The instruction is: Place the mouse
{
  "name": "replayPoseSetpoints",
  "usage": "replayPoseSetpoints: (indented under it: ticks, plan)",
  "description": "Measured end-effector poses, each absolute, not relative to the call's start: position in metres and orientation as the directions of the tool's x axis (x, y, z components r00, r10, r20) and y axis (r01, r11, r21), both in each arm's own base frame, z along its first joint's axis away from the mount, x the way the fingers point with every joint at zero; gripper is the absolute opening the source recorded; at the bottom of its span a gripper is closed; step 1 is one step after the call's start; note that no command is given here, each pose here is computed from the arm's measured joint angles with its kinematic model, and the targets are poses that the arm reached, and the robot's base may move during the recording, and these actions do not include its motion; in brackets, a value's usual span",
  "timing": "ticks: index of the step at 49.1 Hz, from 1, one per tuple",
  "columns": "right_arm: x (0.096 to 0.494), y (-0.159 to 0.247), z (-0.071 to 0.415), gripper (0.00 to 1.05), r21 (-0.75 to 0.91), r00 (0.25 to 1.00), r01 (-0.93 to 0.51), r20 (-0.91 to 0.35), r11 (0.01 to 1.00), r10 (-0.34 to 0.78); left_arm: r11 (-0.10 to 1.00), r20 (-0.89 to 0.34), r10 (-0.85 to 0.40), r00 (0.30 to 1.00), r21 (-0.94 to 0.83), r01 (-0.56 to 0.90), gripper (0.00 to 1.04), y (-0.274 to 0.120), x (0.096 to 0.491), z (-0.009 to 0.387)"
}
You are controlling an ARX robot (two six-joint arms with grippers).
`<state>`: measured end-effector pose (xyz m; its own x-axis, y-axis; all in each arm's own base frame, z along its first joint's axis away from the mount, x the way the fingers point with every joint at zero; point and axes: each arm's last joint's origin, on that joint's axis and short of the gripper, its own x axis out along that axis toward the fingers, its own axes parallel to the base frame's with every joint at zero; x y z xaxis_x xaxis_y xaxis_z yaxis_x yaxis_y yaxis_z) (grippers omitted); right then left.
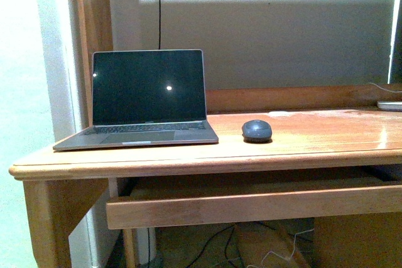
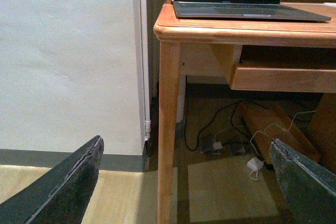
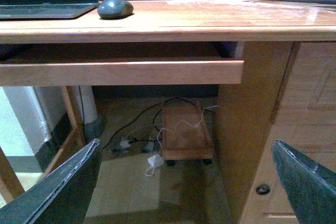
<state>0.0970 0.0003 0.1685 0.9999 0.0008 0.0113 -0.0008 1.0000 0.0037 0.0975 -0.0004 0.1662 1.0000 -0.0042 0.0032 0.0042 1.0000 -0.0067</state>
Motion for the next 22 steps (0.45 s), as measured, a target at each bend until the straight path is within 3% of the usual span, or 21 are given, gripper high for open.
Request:
replayPoseSetpoints:
  ticks: [22]
  plan:
    - [0.097,0.0002,0.1685,0.97,0.003,1.0,0.0,0.011,1.0,0.0,1.0,0.003,-0.004,1.0,-0.007,0.004,0.97,-0.0004,0.0975,0.1662]
